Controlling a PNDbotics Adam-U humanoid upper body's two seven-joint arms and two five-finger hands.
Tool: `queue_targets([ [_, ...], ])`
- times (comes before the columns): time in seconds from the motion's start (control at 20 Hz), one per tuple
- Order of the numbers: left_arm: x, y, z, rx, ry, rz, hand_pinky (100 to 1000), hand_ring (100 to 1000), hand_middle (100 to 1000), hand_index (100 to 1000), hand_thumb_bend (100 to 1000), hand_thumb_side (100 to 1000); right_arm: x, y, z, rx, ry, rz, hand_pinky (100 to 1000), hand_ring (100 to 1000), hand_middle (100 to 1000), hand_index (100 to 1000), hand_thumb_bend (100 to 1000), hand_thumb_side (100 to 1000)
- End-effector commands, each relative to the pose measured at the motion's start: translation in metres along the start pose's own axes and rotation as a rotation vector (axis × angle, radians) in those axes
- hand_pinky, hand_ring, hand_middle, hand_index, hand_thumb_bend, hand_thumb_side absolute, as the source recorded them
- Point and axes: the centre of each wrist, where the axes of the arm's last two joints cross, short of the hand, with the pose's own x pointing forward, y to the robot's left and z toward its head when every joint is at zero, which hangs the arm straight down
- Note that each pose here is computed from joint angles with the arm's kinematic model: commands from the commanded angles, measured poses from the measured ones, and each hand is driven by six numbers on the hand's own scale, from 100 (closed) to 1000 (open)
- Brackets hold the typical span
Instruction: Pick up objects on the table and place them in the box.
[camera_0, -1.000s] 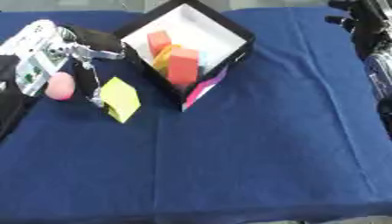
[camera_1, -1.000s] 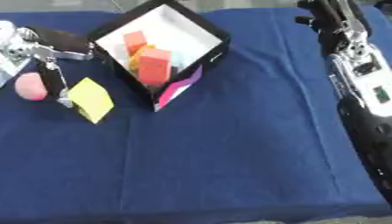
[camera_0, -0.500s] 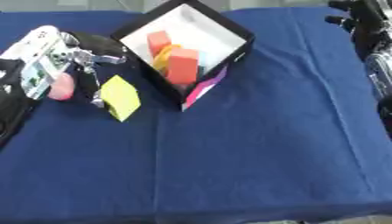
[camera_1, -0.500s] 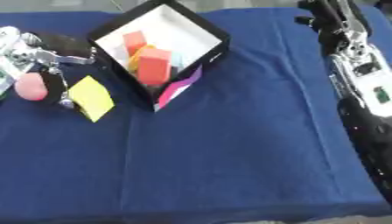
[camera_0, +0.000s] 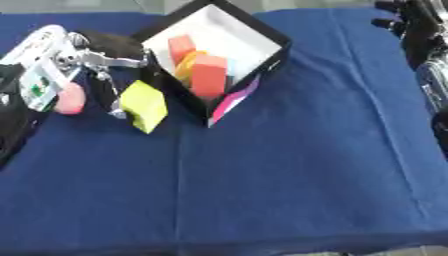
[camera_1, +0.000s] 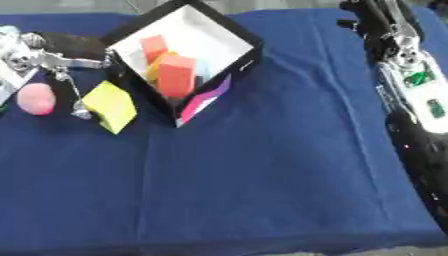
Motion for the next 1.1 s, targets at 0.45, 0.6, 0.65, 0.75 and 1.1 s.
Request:
queue_targets([
  [0.45,0.011,0.077,0.040,0.156,0.062,-0.091,683,531,460,570,702,100,0.016,-0.002,-0.004,0.008,-0.049,0.005,826,904,814,861,140,606],
  [0.6,0.008,0.080,0.026,0.186,0.083,-0.082,682,528,458,567,693,100,0.018,0.000,-0.005,0.014,-0.056,-0.005,826,904,815,861,140,602],
  [0.65,0.006,0.080,0.020,0.197,0.090,-0.072,681,527,457,565,684,100,0.020,0.002,-0.006,0.016,-0.059,-0.009,826,904,814,861,141,601],
  [0.75,0.002,0.077,0.008,0.219,0.102,-0.053,681,526,456,564,682,100,0.022,0.005,-0.007,0.024,-0.067,-0.018,826,904,815,861,140,598],
  [1.1,-0.012,0.062,-0.021,0.253,0.207,-0.080,689,543,467,580,704,100,0.028,0.014,-0.010,0.054,-0.082,-0.038,826,904,815,861,141,598],
])
